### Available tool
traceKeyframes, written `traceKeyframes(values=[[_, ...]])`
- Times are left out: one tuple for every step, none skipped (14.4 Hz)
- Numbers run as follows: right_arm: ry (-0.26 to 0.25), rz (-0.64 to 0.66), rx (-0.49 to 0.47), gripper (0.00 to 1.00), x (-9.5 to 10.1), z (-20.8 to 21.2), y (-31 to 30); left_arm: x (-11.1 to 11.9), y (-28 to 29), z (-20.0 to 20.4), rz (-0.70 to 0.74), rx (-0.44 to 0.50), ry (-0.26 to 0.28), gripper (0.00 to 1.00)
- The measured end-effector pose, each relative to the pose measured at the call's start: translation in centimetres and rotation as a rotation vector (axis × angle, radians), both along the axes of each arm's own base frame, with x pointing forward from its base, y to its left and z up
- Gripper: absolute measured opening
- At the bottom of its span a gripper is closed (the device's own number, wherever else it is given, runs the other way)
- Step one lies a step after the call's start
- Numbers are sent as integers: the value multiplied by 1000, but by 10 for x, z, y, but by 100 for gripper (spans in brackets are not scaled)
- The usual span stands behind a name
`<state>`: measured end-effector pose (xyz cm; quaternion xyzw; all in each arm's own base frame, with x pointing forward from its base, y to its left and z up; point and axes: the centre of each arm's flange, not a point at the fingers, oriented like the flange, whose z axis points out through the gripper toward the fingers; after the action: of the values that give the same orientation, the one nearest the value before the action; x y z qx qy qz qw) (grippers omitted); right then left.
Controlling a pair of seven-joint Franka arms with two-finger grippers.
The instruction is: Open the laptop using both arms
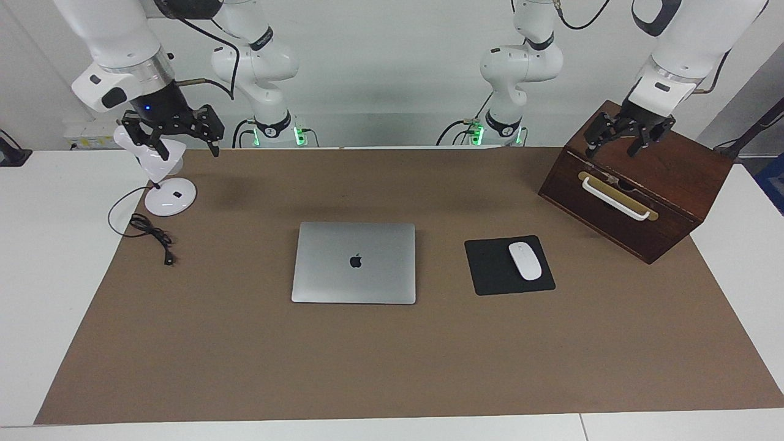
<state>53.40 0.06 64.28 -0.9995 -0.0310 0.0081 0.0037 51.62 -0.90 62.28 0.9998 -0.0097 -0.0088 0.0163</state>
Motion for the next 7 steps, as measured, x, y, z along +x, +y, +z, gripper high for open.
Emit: traceKeyframes(values=[[0,-1,0,100,0,0,-1,0,0,0,0,0,0,100],[0,-1,0,100,0,0,-1,0,0,0,0,0,0,100],[0,-1,0,100,0,0,-1,0,0,0,0,0,0,100],[0,-1,0,100,0,0,-1,0,0,0,0,0,0,100],[0,-1,0,100,0,0,-1,0,0,0,0,0,0,100],[0,-1,0,100,0,0,0,0,0,0,-1,0,0,100],[0,0,0,100,0,0,0,0,-2,0,-3,0,0,100]])
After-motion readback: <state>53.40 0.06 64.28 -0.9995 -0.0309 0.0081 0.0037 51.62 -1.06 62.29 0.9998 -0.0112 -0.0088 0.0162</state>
